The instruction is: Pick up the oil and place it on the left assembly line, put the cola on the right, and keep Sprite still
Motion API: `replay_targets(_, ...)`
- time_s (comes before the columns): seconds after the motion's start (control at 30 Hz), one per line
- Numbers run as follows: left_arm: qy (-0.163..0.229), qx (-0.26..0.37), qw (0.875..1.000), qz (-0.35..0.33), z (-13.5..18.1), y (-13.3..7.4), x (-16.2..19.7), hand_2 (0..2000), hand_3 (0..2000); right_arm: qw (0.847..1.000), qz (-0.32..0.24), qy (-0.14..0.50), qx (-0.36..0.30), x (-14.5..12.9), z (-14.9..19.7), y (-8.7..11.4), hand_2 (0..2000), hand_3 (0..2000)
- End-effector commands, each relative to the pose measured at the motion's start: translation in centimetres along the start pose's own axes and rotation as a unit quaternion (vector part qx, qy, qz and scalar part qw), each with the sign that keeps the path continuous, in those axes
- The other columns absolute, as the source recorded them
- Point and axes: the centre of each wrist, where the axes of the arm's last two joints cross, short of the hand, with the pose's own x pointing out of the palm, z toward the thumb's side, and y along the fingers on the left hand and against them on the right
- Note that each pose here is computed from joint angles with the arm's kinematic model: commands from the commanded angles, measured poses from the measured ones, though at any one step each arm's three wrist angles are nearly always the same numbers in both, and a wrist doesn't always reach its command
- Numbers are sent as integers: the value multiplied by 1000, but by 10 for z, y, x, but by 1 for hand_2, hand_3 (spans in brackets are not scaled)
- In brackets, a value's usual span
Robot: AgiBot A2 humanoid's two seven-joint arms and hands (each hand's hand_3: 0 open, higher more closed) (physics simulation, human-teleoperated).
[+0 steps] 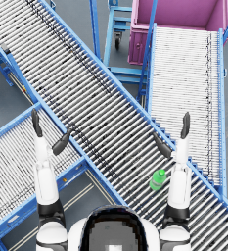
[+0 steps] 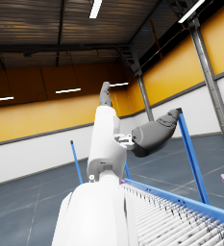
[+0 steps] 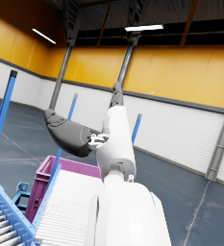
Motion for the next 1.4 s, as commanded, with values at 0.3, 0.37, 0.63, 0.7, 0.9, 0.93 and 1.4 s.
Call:
replay_targets(0.3, 2, 4, 1000, 7, 2, 1, -4, 0, 0, 1000, -3, 0, 2, -1, -1, 2, 0, 0)
replay_targets(0.37, 0, -2, 1000, 3, -1, -1, -1, 0, 0, 1000, -3, -1, 2, -1, 0, 2, 0, 0)
replay_targets(0.63, 0, -2, 1000, 4, -1, -1, -2, 0, 0, 1000, -7, 0, -7, -3, 3, -3, 0, 0)
replay_targets(0.7, 2, 11, 1000, 9, 5, 4, -5, 0, 0, 1000, -9, 0, -11, -3, 5, -4, 0, 0)
replay_targets(0.9, 1, 9, 1000, 7, 4, 3, -3, 0, 0, 1000, -8, -1, -9, -3, 4, -2, 0, 0)
replay_targets(0.93, 2, 22, 1000, 11, 10, 8, -5, 0, 0, 1000, -8, -1, -10, -3, 5, -3, 0, 0)
replay_targets(1.4, -2, -3, 1000, 3, -1, -2, 0, 0, 0, 1000, -7, -4, 4, -1, -1, 1, 0, 0)
